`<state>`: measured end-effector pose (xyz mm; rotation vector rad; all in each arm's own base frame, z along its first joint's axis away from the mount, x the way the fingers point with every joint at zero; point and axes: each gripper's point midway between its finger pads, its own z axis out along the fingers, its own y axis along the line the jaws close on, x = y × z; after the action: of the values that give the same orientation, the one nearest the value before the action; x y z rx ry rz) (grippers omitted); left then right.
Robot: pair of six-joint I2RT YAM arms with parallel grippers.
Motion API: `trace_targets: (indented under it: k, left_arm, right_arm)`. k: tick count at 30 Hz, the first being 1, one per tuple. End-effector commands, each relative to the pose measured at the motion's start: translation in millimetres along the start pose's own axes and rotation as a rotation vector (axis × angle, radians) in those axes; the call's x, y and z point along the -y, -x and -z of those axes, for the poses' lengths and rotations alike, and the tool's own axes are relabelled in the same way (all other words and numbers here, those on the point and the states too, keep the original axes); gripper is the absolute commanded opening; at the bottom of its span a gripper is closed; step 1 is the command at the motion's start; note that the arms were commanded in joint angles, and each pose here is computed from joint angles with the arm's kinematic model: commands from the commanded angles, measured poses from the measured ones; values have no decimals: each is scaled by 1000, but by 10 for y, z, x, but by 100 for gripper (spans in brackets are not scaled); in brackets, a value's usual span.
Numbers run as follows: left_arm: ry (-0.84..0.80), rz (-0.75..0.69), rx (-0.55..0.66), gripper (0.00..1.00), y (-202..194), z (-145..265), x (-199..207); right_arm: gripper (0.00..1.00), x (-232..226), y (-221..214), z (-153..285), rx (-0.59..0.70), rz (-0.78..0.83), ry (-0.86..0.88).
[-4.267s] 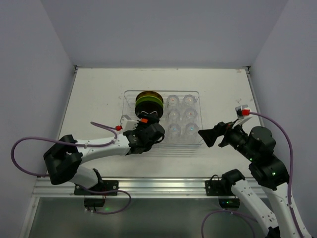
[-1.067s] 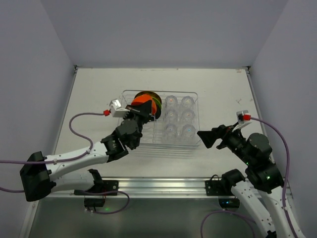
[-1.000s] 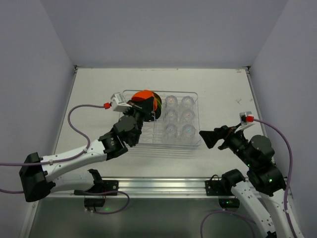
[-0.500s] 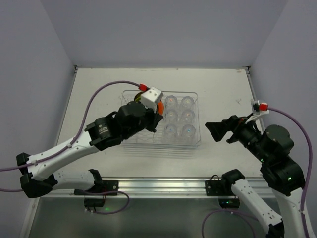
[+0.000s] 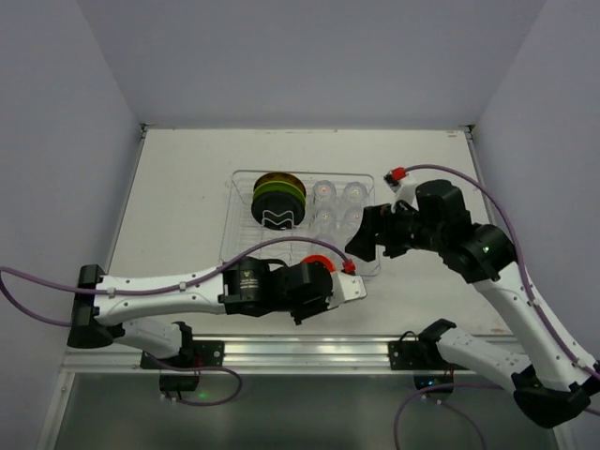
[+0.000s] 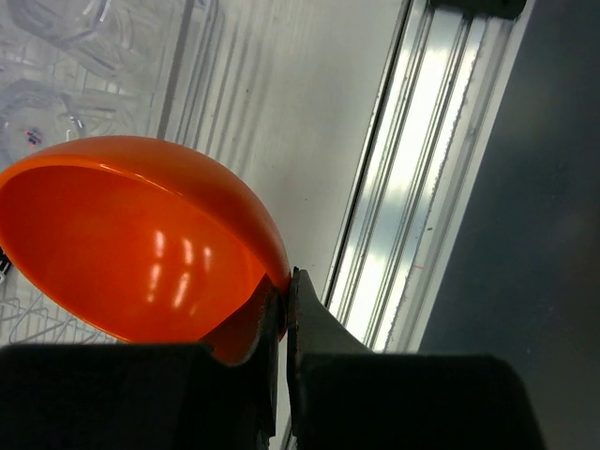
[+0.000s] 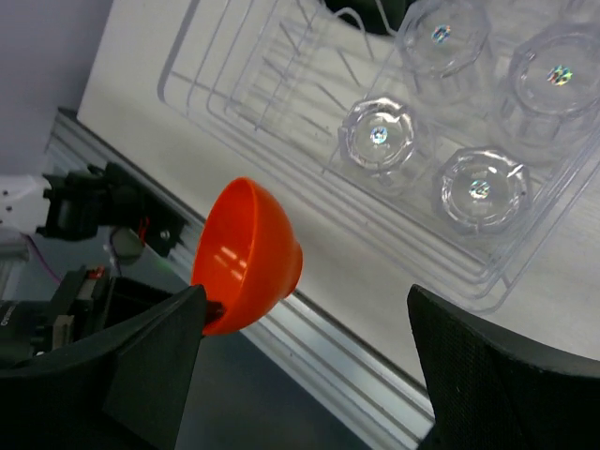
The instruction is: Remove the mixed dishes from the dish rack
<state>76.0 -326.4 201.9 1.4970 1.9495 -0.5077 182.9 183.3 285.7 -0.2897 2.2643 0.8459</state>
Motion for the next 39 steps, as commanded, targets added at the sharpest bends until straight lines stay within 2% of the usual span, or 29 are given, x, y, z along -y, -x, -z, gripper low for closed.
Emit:
trace_targets:
  k: [1,6,10,11,15,20,23,30,33,34,35,36,37,38,39]
  left_arm:
    - [-13,-155,-65,0,-86,-64,16]
    - [-46,-224,-127,0,-171,-136,137]
    - [-56,-240,-156,0,-141,-144,232]
    - [-51,-245,-162,0,-142,-147,244]
    - [-52,-251,-164,0,-121,-118,304]
    - [-49,-257,-162,0,-128,-100,357]
    - [-39,-263,-172,0,-167,-117,341]
    - [3,-286,-163,0,-187,-185,272]
    - [32,-292,-155,0,-177,-215,221]
    - [43,-292,-153,0,-178,-219,203]
    - [72,-291,-144,0,-156,-222,157]
    - [96,-289,-135,5,-143,-214,112]
    - [144,-292,-127,17,-165,-235,30]
    - [176,-296,-116,32,-167,-241,-28]
    - [203,-288,-92,57,-145,-212,-85]
  right_arm:
    - [89,-86,-162,39,-84,108,-14]
    - [82,-88,-585,-124,-249,223,-74]
    - [70,-131,-882,-310,-361,274,-89]
    - [70,-130,-948,-367,-394,290,-106]
    - [66,-144,-1061,-485,-435,342,-133]
    - [59,-190,-998,-565,-388,342,-113]
    - [57,-132,-1068,-574,-439,352,-140]
    - [42,-29,-1182,-655,-492,363,-176]
    - [22,-35,-1177,-692,-496,372,-176]
    - [1,-28,-1163,-699,-490,371,-181]
    - [0,-44,-1135,-710,-471,373,-176]
    - [0,-52,-1111,-709,-456,373,-174]
    - [0,-59,-1058,-697,-427,375,-172]
    - [0,-52,-1018,-695,-408,378,-179]
    - [0,-16,-962,-692,-385,379,-200]
